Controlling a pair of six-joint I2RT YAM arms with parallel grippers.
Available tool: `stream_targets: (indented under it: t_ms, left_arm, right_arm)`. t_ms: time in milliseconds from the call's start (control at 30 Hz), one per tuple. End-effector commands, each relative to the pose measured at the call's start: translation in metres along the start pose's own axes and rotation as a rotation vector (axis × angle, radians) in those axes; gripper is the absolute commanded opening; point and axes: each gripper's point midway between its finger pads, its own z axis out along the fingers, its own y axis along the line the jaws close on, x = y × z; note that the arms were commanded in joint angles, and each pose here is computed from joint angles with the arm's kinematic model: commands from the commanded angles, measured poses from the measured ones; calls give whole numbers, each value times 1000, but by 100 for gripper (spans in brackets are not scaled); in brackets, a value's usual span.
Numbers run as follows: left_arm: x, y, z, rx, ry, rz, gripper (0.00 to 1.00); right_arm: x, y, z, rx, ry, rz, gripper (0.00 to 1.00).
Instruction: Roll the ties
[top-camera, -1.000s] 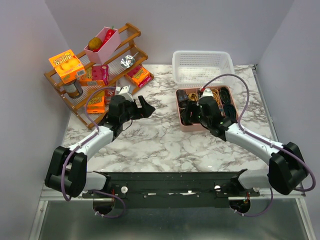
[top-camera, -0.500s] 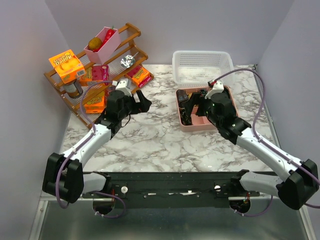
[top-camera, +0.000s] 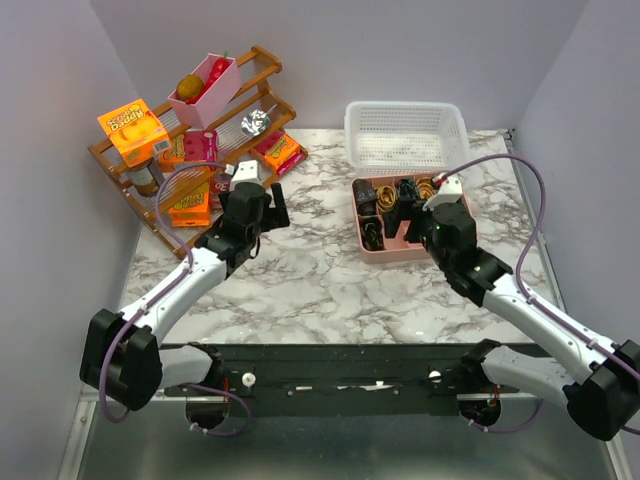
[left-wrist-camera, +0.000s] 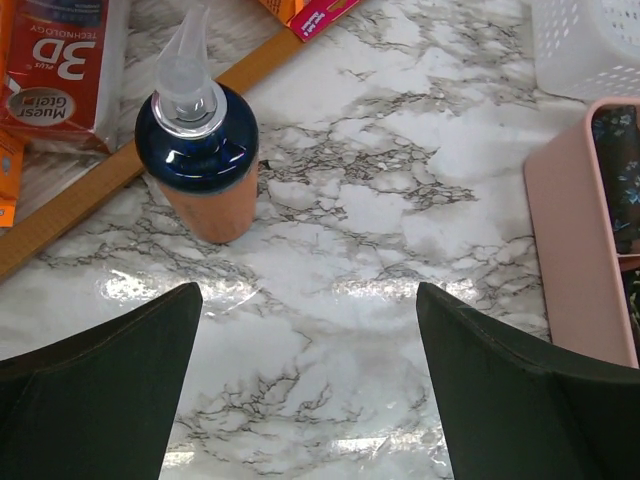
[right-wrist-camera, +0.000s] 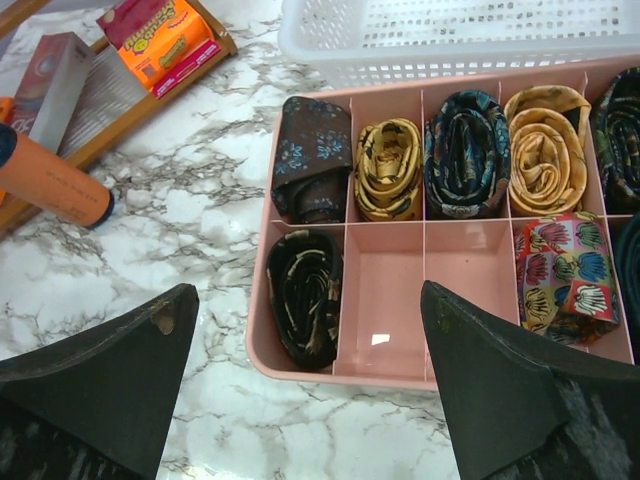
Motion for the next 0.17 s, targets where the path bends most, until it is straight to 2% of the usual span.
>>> stream_targets:
  t_ms: [0,133]
  left_arm:
    - [-12,7,-5,-65,-44,34,99]
    - [-17,-2,-12,-34,-88,55,99]
  right_arm:
    - [-7,-5,-2,30,-36,-5,100]
    - [-15,-3,-3,23,-53,-14,100]
